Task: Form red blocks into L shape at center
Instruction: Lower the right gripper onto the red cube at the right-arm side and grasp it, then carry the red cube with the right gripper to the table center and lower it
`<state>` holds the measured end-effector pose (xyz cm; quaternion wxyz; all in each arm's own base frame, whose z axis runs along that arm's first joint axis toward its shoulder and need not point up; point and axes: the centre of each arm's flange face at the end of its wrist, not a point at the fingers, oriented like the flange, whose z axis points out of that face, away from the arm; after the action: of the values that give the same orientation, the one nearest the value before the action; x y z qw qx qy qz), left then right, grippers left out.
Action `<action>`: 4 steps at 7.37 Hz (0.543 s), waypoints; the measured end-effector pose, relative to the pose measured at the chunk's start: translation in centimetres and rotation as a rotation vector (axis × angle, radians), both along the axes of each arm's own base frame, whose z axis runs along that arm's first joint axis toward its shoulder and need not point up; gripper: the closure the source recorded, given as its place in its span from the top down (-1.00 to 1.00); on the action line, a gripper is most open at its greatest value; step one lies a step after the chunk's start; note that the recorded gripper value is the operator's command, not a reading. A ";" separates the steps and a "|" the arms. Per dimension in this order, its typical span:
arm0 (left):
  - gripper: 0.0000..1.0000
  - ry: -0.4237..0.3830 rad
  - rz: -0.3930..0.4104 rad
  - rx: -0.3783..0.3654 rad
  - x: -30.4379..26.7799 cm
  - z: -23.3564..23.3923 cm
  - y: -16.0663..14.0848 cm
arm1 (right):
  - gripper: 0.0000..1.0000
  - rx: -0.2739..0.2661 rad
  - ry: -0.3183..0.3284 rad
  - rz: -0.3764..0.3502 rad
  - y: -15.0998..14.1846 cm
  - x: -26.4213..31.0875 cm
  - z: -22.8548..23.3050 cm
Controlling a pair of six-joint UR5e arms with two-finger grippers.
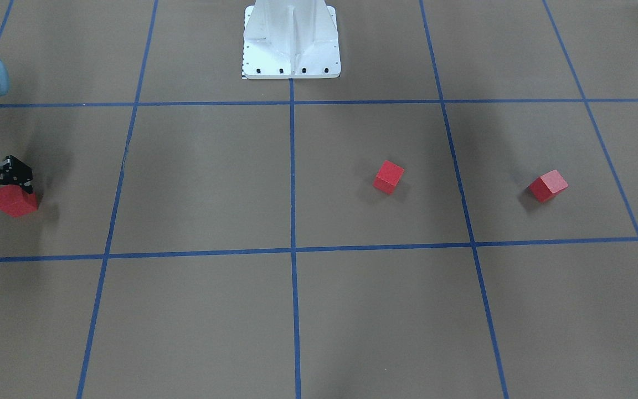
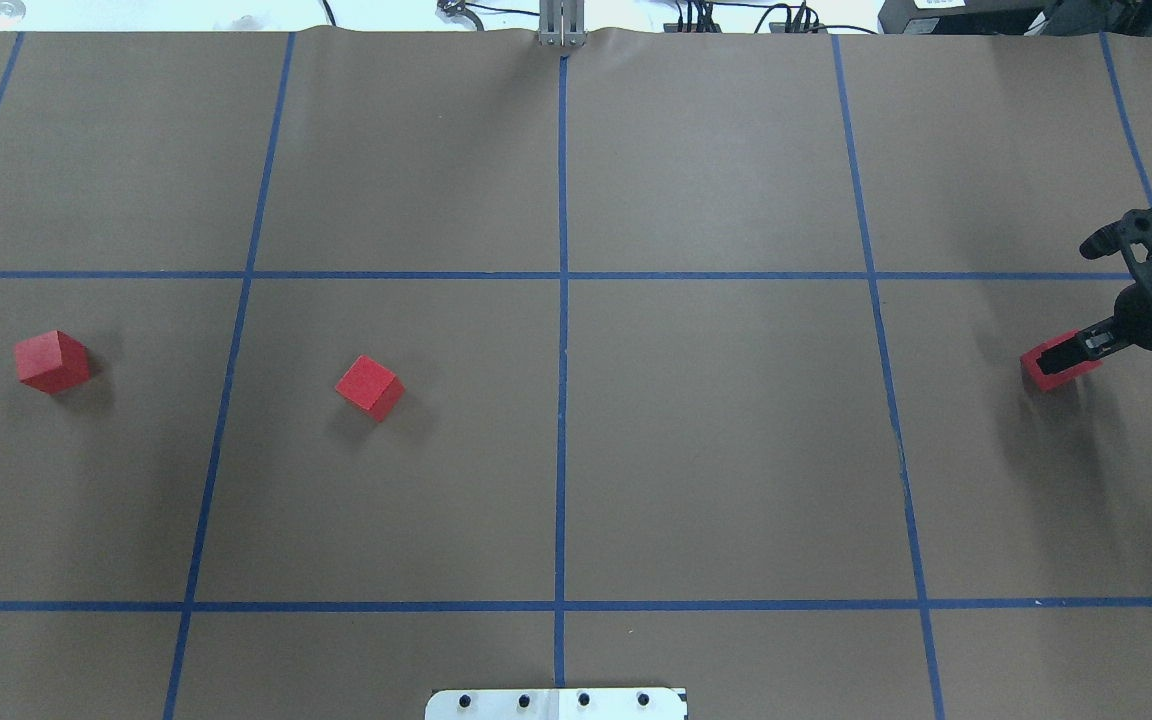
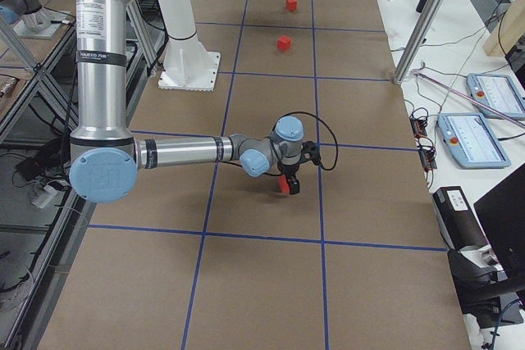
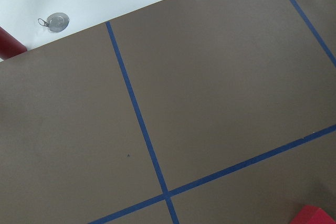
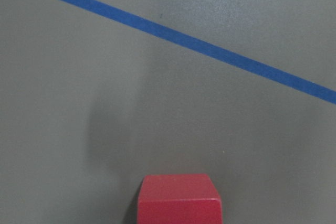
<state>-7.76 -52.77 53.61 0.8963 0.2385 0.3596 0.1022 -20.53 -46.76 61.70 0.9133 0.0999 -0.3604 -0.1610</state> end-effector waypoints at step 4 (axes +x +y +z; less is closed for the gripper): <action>1.00 0.000 0.001 0.001 0.1 0.3 0.3 | -1.00 0.018 -0.033 0.016 -0.8 -0.7 -2.9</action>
<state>-7.70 -52.45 53.89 0.8962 0.2387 0.3597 0.1025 -21.25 -47.54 58.80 0.9076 0.1136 -0.3731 -0.1555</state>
